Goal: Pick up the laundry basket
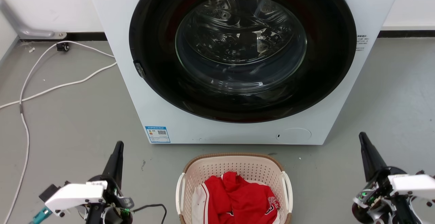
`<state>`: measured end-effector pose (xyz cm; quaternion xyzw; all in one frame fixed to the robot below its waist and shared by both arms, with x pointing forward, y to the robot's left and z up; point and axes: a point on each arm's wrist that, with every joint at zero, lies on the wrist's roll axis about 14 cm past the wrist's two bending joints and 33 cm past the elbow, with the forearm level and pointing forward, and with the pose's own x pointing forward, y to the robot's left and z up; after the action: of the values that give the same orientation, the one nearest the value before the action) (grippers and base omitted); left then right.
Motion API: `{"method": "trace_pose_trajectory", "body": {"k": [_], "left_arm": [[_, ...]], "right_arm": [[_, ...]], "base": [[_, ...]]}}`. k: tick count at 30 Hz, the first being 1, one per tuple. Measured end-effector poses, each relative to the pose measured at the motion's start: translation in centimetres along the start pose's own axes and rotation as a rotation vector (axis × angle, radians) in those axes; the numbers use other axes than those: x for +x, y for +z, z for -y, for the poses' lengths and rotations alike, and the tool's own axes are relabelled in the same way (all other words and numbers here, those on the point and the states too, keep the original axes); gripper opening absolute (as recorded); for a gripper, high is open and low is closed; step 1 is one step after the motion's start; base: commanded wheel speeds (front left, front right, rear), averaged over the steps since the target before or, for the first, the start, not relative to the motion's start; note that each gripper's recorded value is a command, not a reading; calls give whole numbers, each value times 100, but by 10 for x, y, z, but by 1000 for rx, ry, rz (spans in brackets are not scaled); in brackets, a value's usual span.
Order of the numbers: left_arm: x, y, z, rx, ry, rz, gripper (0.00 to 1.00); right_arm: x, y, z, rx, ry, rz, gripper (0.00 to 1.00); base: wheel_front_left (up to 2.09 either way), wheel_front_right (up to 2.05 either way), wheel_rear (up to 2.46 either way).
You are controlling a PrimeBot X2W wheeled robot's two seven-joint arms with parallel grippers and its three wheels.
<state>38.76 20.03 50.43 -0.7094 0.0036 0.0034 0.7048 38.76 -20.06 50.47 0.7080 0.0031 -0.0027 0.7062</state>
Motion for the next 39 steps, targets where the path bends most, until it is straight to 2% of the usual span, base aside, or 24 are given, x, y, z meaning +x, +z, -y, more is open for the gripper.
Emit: {"method": "trace_pose_trajectory", "body": {"k": [2,3,7,18,27,35,36,39], "left_arm": [[-1,0,-4,-2,11,0,0],[-3,-1,-10,-5,29,0,100],[-14,-2,-32,-13,95,4,100],[-15,4,-30,21,89,47,100],[-17,16,-33,113,113,96,100],[-15,26,-18,255,89,134,100],[-12,29,-3,333,58,152,100],[-11,28,4,395,51,157,100]], "right_arm": [[-1,0,4,1,-11,0,0],[-4,0,9,3,-28,1,100],[-15,-1,32,10,-95,6,100],[-15,-1,30,-25,-91,34,100],[-17,7,34,-100,-106,71,100],[-16,19,27,-275,-95,105,100],[-14,25,16,-372,-67,123,100],[-10,25,1,-480,-26,126,100]], "base": [[0,0,0],[0,0,0],[0,0,0],[0,0,0],[0,0,0],[0,0,0],[0,0,0],[0,0,0]]}}
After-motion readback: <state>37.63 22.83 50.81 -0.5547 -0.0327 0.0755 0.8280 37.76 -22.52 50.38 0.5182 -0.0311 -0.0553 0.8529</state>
